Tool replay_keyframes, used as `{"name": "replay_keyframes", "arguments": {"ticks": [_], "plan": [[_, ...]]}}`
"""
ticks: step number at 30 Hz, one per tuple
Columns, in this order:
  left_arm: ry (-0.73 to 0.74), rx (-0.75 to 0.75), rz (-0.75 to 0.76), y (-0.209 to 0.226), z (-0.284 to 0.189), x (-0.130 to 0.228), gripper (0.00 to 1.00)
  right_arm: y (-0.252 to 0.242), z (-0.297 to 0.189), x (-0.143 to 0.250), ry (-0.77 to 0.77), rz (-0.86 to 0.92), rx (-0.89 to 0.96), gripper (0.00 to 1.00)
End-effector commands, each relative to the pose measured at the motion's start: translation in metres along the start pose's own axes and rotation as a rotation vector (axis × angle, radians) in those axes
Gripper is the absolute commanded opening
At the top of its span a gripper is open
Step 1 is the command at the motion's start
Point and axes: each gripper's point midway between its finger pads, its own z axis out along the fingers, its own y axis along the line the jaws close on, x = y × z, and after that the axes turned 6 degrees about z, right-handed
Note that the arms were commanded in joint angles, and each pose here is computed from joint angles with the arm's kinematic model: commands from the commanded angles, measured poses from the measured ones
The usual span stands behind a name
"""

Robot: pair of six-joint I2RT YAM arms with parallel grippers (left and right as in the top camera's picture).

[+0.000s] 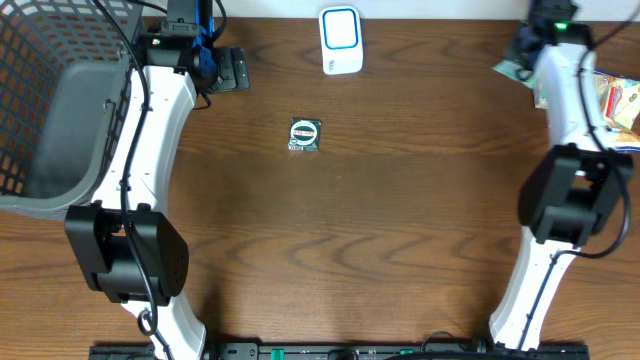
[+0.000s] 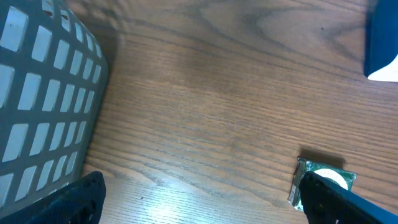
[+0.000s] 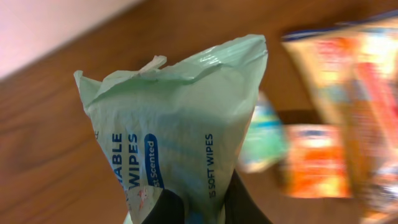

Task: Scan the item barcode
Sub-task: 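Carry the wipes pack to the far right and release it, then move the right gripper to the Zam-Buk tin and grasp it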

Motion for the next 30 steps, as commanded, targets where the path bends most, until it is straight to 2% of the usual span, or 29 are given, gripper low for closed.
{"name": "replay_keyframes", "arguments": {"ticks": [1,2,3,5,7,10,14,21,27,30], "plan": [[-0.03,-0.005,-0.019,0.002,-0.012,-0.007,0.98,-0.056,0.005,-0.02,-0.02,0.012,0.123,0.05],[-0.03,-0.005,-0.019,0.002,-0.012,-0.007,0.98,-0.066,0.007,-0.021,-0.012,0.023,0.136,0.1],[-0.03,-0.005,-0.019,0.002,-0.012,-0.007,0.98,-0.075,0.009,-0.022,-0.003,0.034,0.147,0.21],[-0.03,-0.005,-0.019,0.002,-0.012,-0.007,0.98,-0.094,0.013,-0.022,0.018,0.06,0.166,0.49],[-0.03,-0.005,-0.02,0.002,-0.012,-0.007,0.98,-0.105,0.016,-0.02,0.039,0.081,0.166,0.69],[-0.03,-0.005,-0.019,0.002,-0.012,-0.007,0.98,-0.106,0.021,-0.013,0.086,0.101,0.11,0.87],[-0.03,-0.005,-0.019,0.002,-0.012,-0.007,0.98,-0.088,0.025,0.001,0.156,0.11,-0.008,0.91],[-0.03,-0.006,-0.019,0.002,-0.012,-0.007,0.98,-0.021,0.011,0.023,0.245,0.076,-0.256,0.93],[-0.03,-0.005,-0.019,0.002,-0.012,-0.007,0.98,0.068,-0.029,0.061,0.371,-0.002,-0.547,0.93],[-0.03,-0.006,-0.019,0.002,-0.012,-0.007,0.98,0.113,-0.058,0.087,0.442,-0.055,-0.685,0.89]]}}
